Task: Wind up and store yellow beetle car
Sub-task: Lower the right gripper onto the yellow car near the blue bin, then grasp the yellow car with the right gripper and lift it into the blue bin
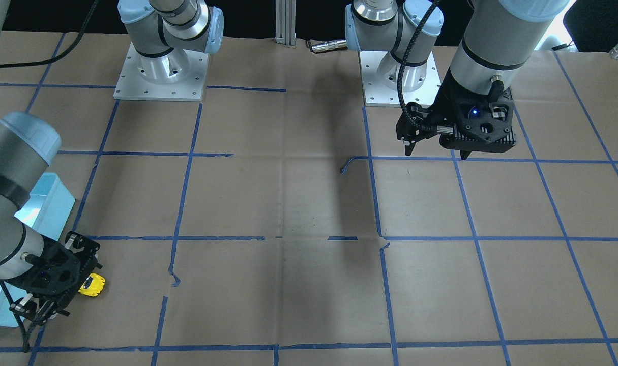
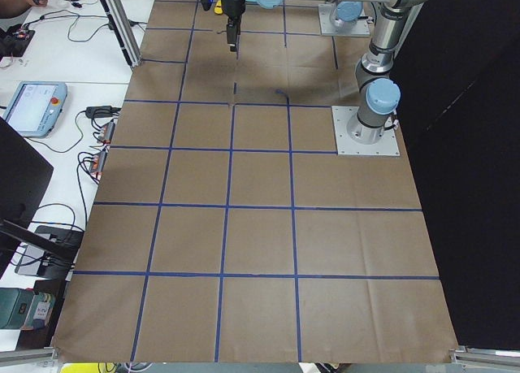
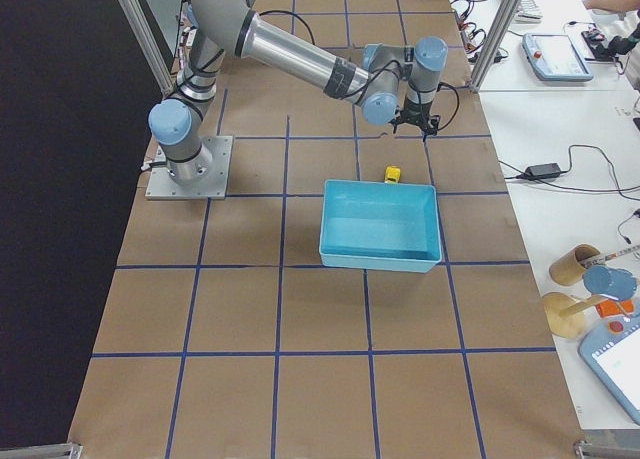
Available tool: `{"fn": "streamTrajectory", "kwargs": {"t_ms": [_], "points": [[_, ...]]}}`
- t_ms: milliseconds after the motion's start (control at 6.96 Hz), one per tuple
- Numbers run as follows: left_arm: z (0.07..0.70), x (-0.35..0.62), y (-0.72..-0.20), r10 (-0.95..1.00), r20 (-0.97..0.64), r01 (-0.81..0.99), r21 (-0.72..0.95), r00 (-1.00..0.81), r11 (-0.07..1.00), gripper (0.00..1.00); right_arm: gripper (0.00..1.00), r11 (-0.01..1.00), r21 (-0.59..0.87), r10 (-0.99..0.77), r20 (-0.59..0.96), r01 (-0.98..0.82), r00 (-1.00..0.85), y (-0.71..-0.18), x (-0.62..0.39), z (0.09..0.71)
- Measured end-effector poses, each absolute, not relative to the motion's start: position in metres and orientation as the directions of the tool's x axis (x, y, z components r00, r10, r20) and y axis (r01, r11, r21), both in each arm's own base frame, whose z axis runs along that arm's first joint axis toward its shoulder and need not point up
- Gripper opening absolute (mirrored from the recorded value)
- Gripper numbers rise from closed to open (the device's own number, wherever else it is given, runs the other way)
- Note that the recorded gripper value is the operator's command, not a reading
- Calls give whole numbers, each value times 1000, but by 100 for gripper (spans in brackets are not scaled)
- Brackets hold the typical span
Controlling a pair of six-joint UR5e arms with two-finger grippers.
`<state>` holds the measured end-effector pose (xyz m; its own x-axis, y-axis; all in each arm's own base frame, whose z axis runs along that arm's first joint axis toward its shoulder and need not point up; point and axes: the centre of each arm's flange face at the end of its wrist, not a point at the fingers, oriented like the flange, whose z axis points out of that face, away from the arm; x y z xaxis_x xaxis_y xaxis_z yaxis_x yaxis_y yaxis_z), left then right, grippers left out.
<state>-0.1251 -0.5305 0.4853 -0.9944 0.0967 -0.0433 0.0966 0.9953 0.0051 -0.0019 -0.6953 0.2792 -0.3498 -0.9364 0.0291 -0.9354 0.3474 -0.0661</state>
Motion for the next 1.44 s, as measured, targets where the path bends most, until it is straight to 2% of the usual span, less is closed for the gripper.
{"fn": "streamTrajectory", "kwargs": {"t_ms": [431, 1006, 1437], "points": [[485, -125, -531, 101, -43, 101, 6, -994, 995, 100, 100, 252, -60, -968, -28, -966, -251, -680, -58, 240], [485, -125, -530, 103, -44, 103, 8, -994, 995, 100, 99, 265, -55, -964, -24, -963, -264, -645, -66, 230], [485, -125, -530, 105, -43, 104, 8, -994, 994, 100, 99, 257, -40, -964, 51, -965, -259, -652, -70, 222]]}}
